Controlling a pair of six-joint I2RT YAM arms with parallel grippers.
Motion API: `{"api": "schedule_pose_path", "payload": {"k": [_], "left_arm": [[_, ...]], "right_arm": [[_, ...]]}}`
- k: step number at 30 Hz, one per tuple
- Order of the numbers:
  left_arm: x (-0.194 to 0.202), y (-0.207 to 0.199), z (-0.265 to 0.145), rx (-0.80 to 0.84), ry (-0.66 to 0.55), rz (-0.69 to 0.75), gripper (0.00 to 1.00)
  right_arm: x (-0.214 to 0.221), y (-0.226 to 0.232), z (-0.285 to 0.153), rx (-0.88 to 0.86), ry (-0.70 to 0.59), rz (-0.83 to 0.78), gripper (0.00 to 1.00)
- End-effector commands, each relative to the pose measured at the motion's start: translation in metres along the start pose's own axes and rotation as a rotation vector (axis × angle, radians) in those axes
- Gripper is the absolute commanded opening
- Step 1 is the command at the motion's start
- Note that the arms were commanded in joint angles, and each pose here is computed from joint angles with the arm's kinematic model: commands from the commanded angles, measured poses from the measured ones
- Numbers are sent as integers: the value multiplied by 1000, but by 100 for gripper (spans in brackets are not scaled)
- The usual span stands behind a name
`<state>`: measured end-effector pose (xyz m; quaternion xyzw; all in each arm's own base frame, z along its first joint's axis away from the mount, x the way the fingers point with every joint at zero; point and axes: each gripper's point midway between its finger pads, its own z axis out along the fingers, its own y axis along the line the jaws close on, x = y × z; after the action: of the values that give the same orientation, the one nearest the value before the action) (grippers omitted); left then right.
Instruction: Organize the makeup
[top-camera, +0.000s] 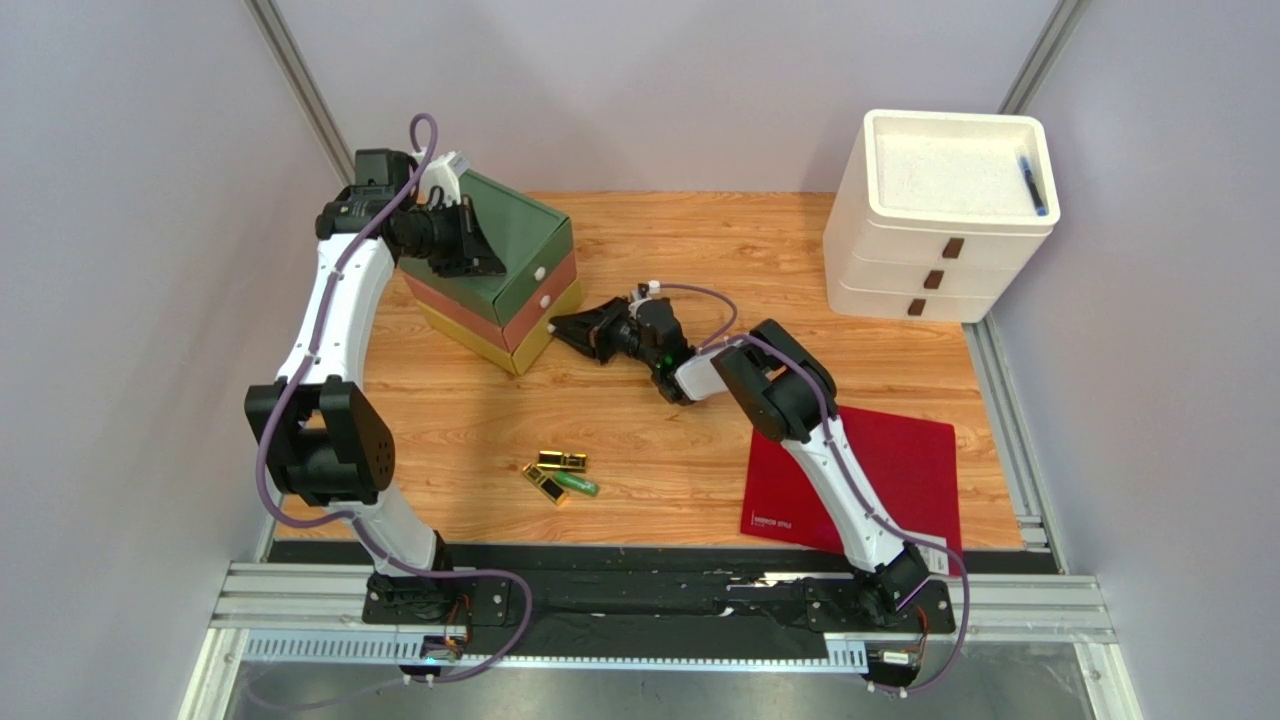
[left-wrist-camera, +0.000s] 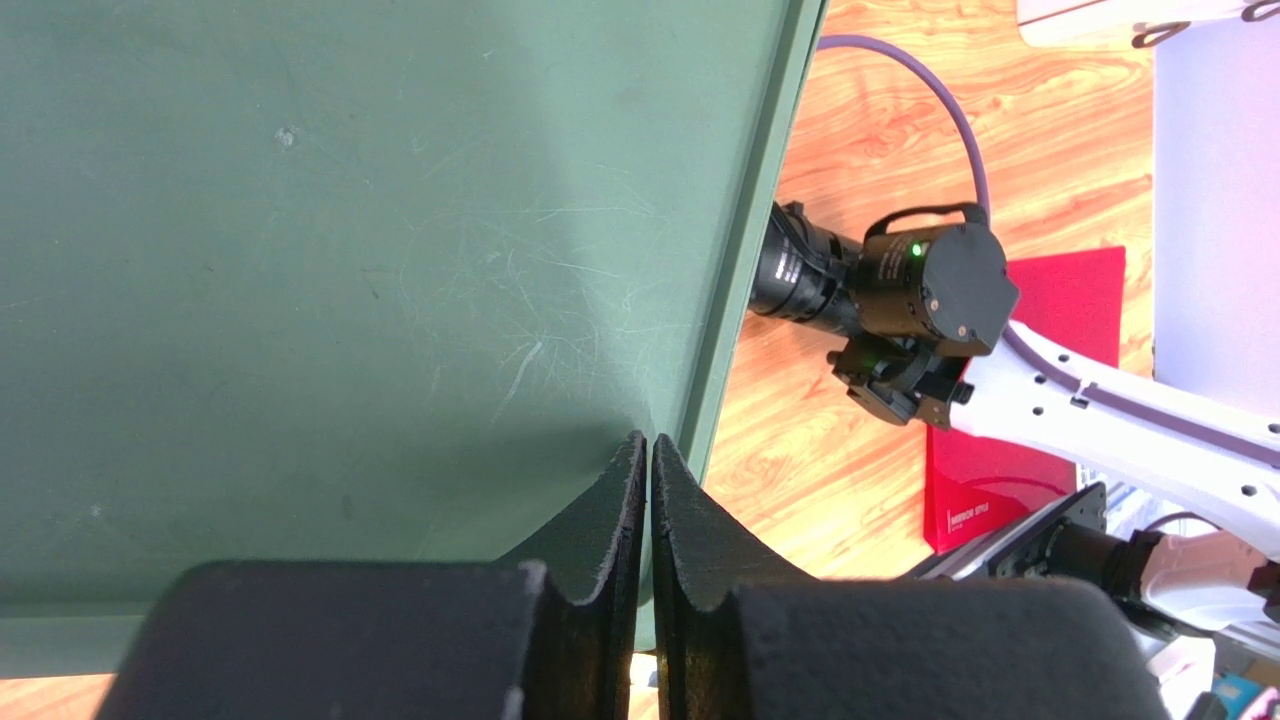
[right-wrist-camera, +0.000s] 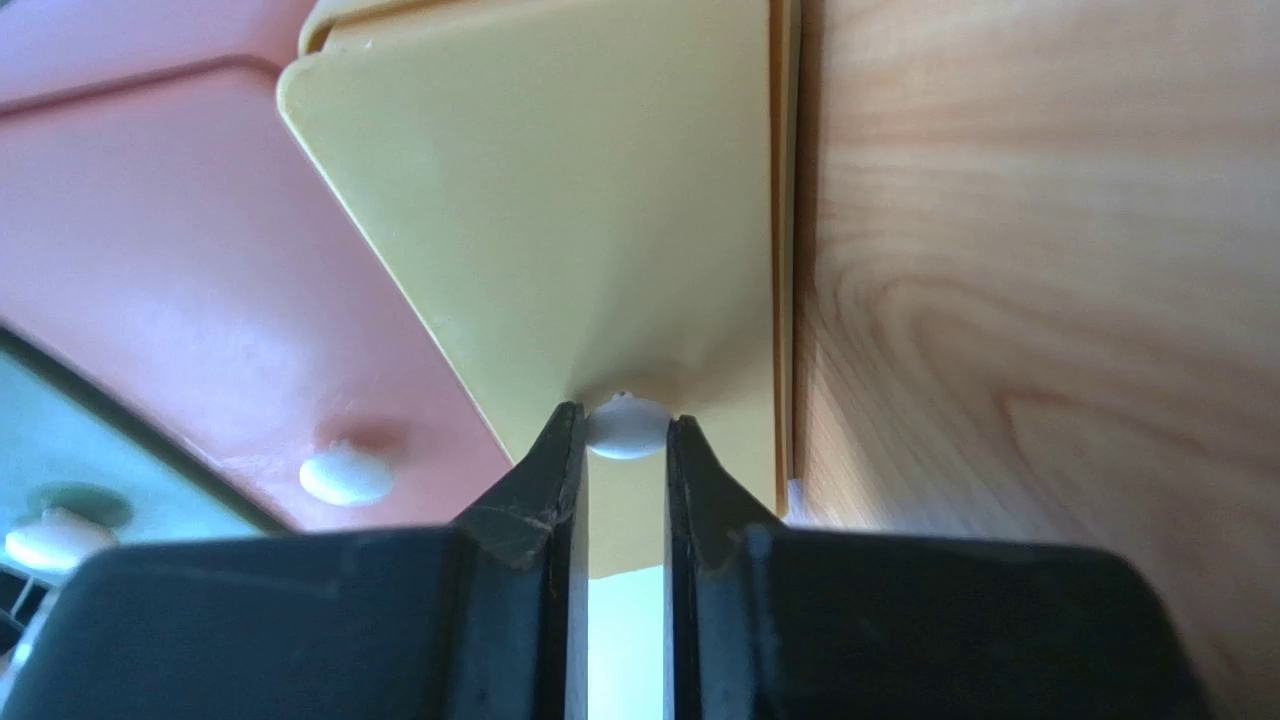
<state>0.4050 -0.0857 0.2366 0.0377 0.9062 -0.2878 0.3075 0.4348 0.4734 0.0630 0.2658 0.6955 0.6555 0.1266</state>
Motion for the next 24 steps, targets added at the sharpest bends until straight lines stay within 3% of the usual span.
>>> {"api": "schedule_pose_path", "payload": {"k": [1, 13, 18, 21, 22, 24], "left_arm": [[14, 17, 0, -66, 58, -12, 10], [10, 17, 1, -69, 46, -15, 10], [11, 17, 0, -65, 47, -11, 10], [11, 16, -1, -64, 48, -8, 10], [12, 15, -1, -62, 49, -9, 10], [12, 15, -2, -62, 49, -9, 10]], "right_arm": [[10, -56, -15, 158, -16, 262, 3], [20, -55, -71, 201, -31, 271, 1], [27, -45, -76, 211, 16, 178, 3], [29, -38, -63, 219, 52, 120, 18], [29, -33, -58, 208, 57, 113, 32], [25, -37, -55, 213, 41, 126, 43]]}}
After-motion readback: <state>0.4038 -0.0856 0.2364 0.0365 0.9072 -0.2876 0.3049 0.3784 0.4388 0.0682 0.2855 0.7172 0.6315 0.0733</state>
